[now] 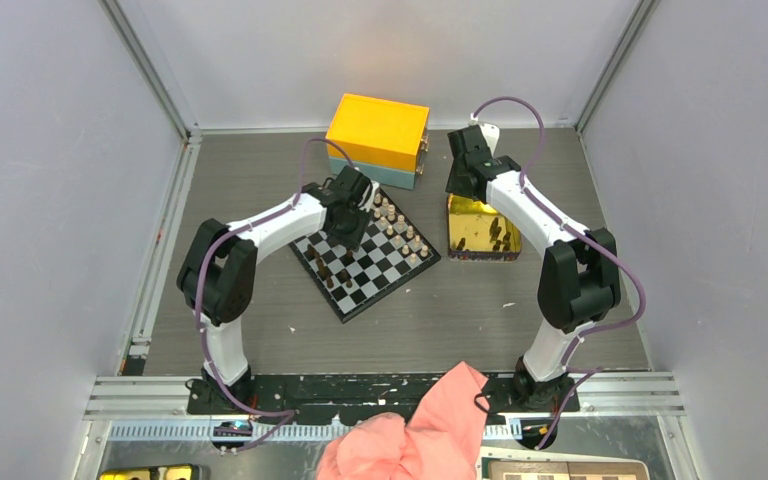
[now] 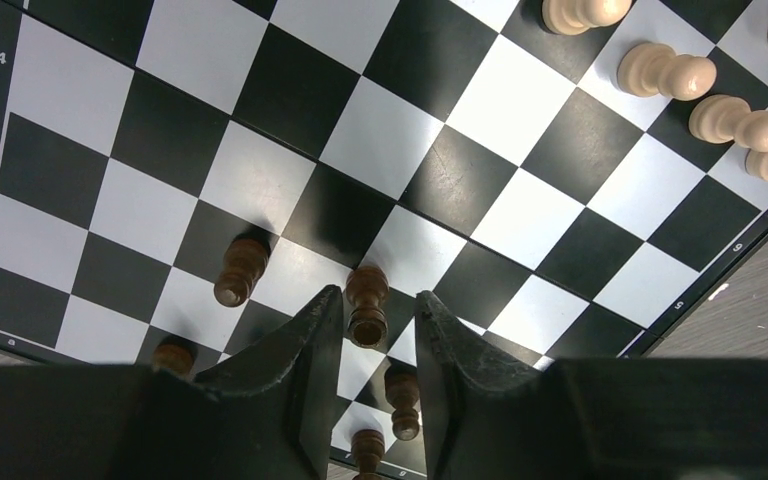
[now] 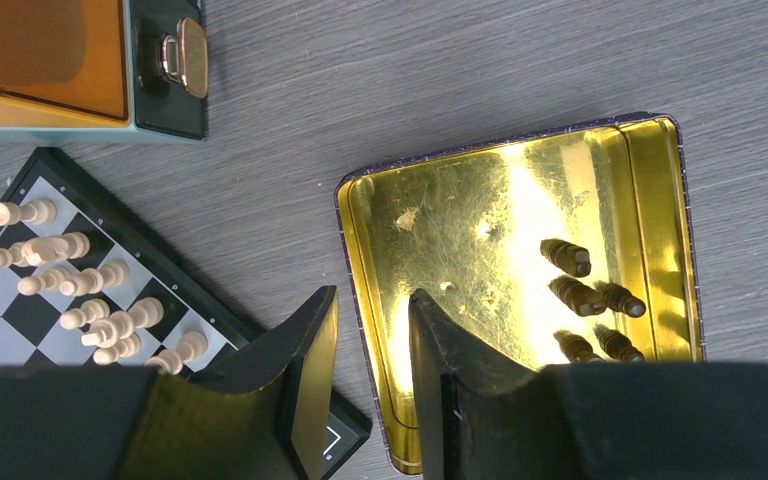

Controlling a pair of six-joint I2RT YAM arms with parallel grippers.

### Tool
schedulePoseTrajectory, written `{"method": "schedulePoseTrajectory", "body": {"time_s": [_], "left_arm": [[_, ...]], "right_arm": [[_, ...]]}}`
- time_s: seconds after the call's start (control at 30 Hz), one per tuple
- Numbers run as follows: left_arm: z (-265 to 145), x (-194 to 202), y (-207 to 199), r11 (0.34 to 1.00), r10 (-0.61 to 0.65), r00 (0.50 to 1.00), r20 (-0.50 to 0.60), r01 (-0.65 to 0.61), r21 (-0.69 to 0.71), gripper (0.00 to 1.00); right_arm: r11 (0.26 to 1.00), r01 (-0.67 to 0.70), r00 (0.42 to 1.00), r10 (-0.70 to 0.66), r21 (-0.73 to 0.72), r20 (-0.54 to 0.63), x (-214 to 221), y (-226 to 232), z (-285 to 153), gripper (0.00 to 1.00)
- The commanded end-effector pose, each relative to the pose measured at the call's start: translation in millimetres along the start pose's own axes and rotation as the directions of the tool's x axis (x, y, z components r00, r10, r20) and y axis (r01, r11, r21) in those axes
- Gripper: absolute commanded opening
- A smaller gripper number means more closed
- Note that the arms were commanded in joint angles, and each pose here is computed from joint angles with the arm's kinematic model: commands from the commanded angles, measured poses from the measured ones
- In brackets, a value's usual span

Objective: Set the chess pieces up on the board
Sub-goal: Pick up the chess piece from the chessboard.

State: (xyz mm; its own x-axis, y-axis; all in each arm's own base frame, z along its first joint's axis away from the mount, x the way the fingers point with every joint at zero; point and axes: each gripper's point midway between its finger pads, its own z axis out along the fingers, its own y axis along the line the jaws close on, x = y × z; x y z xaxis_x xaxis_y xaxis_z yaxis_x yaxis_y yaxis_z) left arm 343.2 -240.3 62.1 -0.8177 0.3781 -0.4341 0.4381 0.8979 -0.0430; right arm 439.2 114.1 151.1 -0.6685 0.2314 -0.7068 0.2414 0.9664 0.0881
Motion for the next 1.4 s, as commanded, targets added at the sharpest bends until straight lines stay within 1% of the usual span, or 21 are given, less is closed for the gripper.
{"method": "schedulePoseTrajectory", "body": {"time_s": [0.0,0.1,0.43,0.6,0.7,0.77,0.8,0.97,1.2,1.37], "left_arm": [[-8.1,-19.1,-1.1,1.000,0.004,0.998,0.056,-0.003,-0.004,0.32],[-9.6,-16.8,-0.4,1.000,0.003,0.999,0.048,-0.002,-0.009,0.31],[-11.7,-10.4,4.2,1.000,0.003,1.000,0.031,-0.002,-0.030,0.30],[-10.4,-9.3,4.5,1.000,0.003,1.000,0.029,-0.003,-0.031,0.25],[-9.7,-6.5,4.9,0.999,0.002,1.000,0.022,-0.001,-0.033,0.24],[-9.8,-6.4,5.1,0.999,0.001,1.000,0.024,0.000,-0.033,0.21],[-9.7,-6.1,5.1,0.999,0.000,1.000,0.023,0.000,-0.033,0.18],[-13.7,-8.1,5.1,0.999,0.001,1.000,0.031,0.000,-0.035,0.01],[-26.0,-19.6,7.2,0.999,-0.001,0.997,0.074,0.004,-0.048,0.00],[-44.2,-36.4,9.0,0.998,-0.002,0.992,0.130,0.010,-0.059,0.00]], "right_arm": [[0.999,-0.035,0.997,0.037,-0.031,0.067,-23.7,5.8,-8.2,0.38],[0.999,-0.035,0.997,0.037,-0.032,0.064,-23.5,6.4,-7.3,0.38],[0.999,-0.038,0.997,0.040,-0.033,0.063,-22.9,6.8,-7.6,0.38],[0.999,-0.040,0.997,0.042,-0.030,0.063,-22.1,4.9,-8.2,0.38],[0.999,-0.042,0.997,0.043,-0.030,0.063,-21.6,4.2,-9.6,0.38],[0.999,-0.041,0.997,0.043,-0.030,0.063,-21.3,4.0,-10.3,0.38],[0.999,-0.043,0.997,0.045,-0.030,0.064,-21.3,3.9,-10.6,0.38],[0.998,-0.047,0.997,0.048,-0.030,0.064,-20.5,2.9,-11.9,0.38],[0.998,-0.049,0.996,0.051,-0.036,0.070,-22.6,3.2,-15.0,0.38],[0.998,-0.050,0.996,0.052,-0.041,0.073,-24.5,4.6,-15.7,0.38]]}}
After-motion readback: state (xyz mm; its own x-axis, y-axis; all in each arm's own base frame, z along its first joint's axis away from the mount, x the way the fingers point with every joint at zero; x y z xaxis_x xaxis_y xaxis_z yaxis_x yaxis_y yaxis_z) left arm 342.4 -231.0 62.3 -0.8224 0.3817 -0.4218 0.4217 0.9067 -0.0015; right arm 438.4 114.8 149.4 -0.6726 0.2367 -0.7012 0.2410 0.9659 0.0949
